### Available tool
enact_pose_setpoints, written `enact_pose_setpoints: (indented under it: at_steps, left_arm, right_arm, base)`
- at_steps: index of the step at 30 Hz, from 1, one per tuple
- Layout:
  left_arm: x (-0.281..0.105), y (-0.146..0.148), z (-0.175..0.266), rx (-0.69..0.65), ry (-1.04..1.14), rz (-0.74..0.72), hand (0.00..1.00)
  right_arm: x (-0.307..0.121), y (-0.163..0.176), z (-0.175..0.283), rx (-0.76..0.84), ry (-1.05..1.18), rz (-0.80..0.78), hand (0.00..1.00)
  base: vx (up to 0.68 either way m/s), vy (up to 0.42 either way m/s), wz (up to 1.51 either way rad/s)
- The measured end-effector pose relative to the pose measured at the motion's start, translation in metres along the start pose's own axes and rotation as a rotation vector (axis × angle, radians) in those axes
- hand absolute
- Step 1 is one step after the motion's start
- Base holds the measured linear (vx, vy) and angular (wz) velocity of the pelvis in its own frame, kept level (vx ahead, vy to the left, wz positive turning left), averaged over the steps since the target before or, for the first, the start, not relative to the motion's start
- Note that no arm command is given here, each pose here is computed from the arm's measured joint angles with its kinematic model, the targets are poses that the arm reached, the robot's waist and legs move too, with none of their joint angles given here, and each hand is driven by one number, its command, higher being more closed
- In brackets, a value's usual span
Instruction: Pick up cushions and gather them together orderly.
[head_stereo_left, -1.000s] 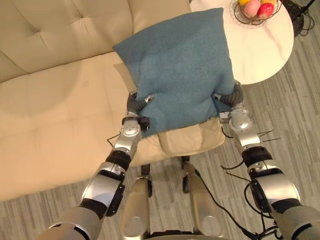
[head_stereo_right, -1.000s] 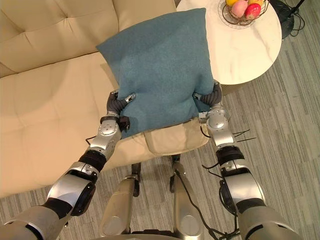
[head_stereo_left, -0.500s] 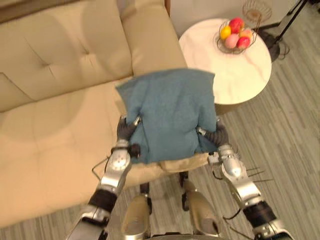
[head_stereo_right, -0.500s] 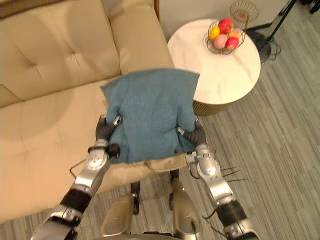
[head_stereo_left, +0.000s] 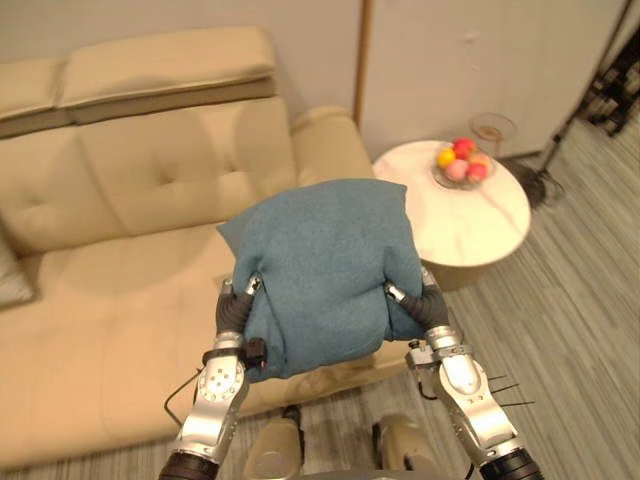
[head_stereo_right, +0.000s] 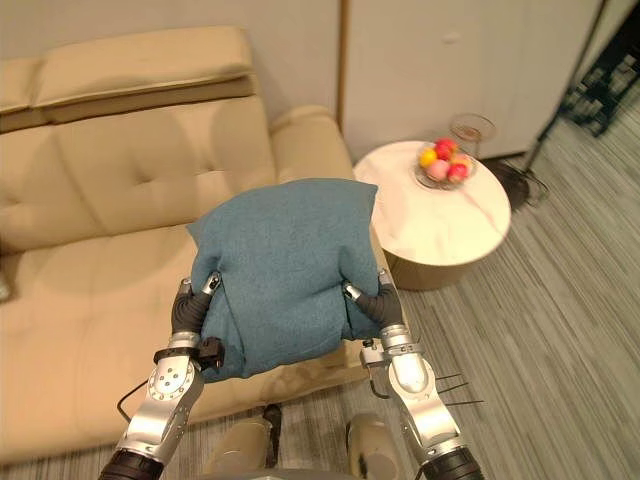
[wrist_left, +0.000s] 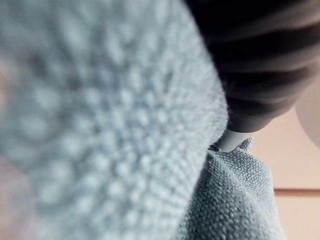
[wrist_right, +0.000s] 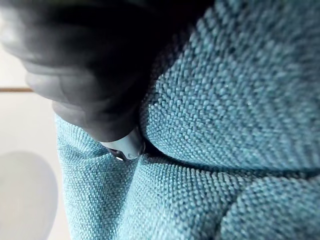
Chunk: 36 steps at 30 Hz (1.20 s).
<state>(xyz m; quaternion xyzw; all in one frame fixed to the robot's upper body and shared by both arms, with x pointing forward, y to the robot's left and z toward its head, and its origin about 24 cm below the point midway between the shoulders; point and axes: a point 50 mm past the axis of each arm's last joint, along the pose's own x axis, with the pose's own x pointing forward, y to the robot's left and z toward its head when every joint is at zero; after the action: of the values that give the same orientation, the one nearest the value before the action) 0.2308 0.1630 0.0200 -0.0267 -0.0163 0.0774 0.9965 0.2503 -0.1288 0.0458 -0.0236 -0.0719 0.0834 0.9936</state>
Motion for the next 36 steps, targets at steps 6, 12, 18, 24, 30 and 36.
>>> enact_pose_setpoints:
  at_steps: [6, 12, 18, 24, 30, 36]
  left_arm:
    - [-0.006, -0.011, -0.004, -0.056, 0.027, -0.029, 1.0]
    - [-0.003, -0.014, -0.001, -0.056, 0.016, -0.066, 1.0]
    - [-0.008, -0.007, -0.004, -0.045, 0.032, -0.063, 1.0]
    - [-0.023, -0.002, -0.008, -0.063, 0.059, -0.046, 1.0]
    - [-0.026, 0.0, -0.01, -0.048, 0.075, -0.057, 1.0]
    - [-0.027, -0.017, -0.015, -0.072, 0.096, -0.131, 1.0]
  right_arm:
    - [-0.002, -0.011, -0.01, -0.012, 0.052, -0.048, 1.0]
    - [-0.004, -0.013, -0.006, 0.039, 0.033, -0.085, 1.0]
    - [-0.003, 0.0, 0.0, 0.094, 0.004, -0.075, 1.0]
    - [-0.003, 0.007, 0.006, 0.106, -0.021, -0.044, 1.0]
    - [-0.006, 0.005, -0.004, 0.078, 0.027, -0.024, 1.0]
    - [-0.028, -0.016, -0.019, 0.077, 0.098, -0.1, 1.0]
  base:
    - [-0.31, -0.109, 1.02]
    - [-0.19, 0.136, 0.76]
    - [-0.04, 0.186, 0.16]
    - [0.06, 0.106, -0.04]
    - [0.25, 0.031, 0.27]
    - [0.42, -0.133, 0.55]
